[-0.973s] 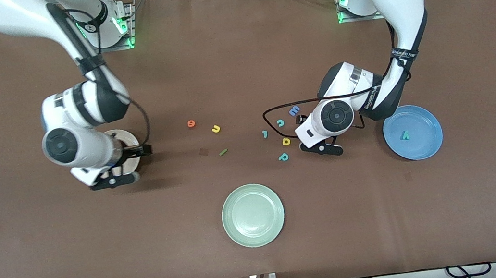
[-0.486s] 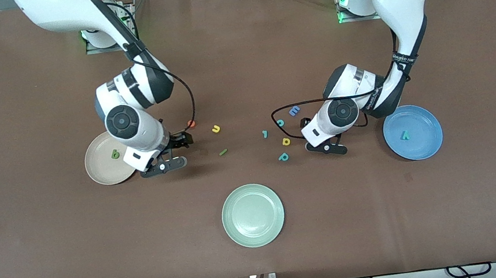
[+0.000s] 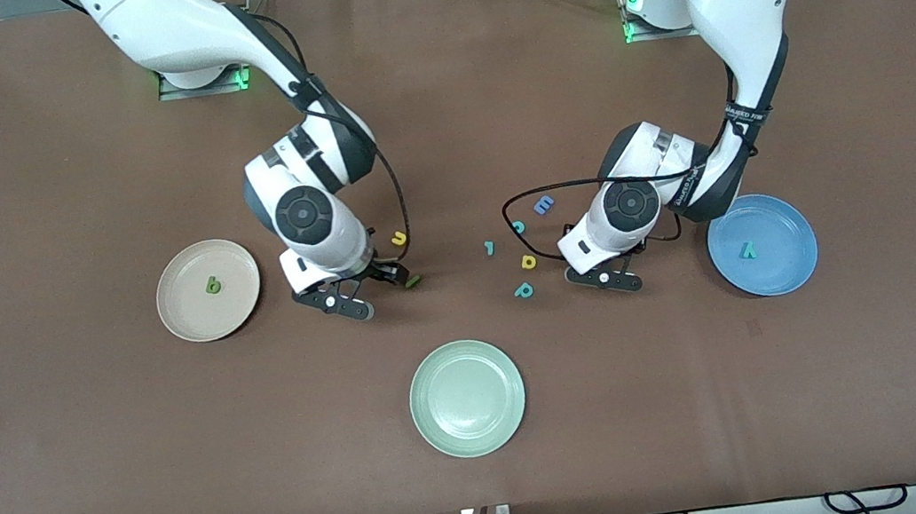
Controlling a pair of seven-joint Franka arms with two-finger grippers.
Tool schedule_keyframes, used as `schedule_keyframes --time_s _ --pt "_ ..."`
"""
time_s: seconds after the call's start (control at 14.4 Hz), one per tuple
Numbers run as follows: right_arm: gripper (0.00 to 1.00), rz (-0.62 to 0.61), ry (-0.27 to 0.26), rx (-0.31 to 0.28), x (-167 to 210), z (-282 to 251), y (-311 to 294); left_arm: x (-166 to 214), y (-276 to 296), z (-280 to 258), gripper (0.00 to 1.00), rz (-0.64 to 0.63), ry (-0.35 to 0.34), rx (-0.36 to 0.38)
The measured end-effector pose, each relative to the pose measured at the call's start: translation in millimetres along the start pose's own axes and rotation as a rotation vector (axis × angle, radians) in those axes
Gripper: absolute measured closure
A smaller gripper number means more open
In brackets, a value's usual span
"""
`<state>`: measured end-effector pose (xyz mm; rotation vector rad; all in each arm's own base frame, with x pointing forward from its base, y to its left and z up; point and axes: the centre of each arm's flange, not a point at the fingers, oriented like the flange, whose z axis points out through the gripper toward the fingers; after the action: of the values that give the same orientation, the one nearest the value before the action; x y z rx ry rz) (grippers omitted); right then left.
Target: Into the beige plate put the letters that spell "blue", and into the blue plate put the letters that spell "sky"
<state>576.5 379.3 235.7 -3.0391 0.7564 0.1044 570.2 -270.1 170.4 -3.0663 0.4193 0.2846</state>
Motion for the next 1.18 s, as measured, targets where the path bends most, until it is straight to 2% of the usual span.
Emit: schedule_keyframes --time_s 0.07,0.28,0.35,0.49,0.76,0.83,0.9,1.04,1.11,1.18 --pt "0.00 0.055 0.002 0.003 -2 5 -7 0 0 3 0.32 0.000 -0.003 -0.001" --pt "0.00 0.133 0.003 0.006 -3 17 -17 0 0 3 0.37 0.000 -0.002 -0.002" --pt "0.00 0.147 0.008 0.014 -1 20 -19 0 0 2 0.44 0.001 0.000 -0.002" --pt "0.00 0.194 0.017 0.030 2 29 -20 1 0 -1 0.62 0.000 0.003 -0.002" --pt "0.08 0.268 0.020 0.040 -3 45 -24 4 -17 -5 0.62 -0.026 0.007 -0.004" --pt "0.14 0.278 0.019 0.038 -7 48 -26 6 -24 -12 0.62 -0.032 0.004 0.000" --pt "0.15 0.285 0.019 0.037 -11 51 -28 9 -32 -25 0.62 -0.031 0.001 0.008" --pt "0.23 0.289 0.020 0.040 -19 56 -32 9 -63 -56 0.62 -0.012 -0.037 0.031" --pt "0.23 0.287 0.019 0.038 -23 59 -34 7 -83 -69 0.62 -0.007 -0.056 0.038" --pt "0.29 0.286 0.019 0.036 -25 61 -35 4 -104 -78 0.62 -0.009 -0.074 0.040"
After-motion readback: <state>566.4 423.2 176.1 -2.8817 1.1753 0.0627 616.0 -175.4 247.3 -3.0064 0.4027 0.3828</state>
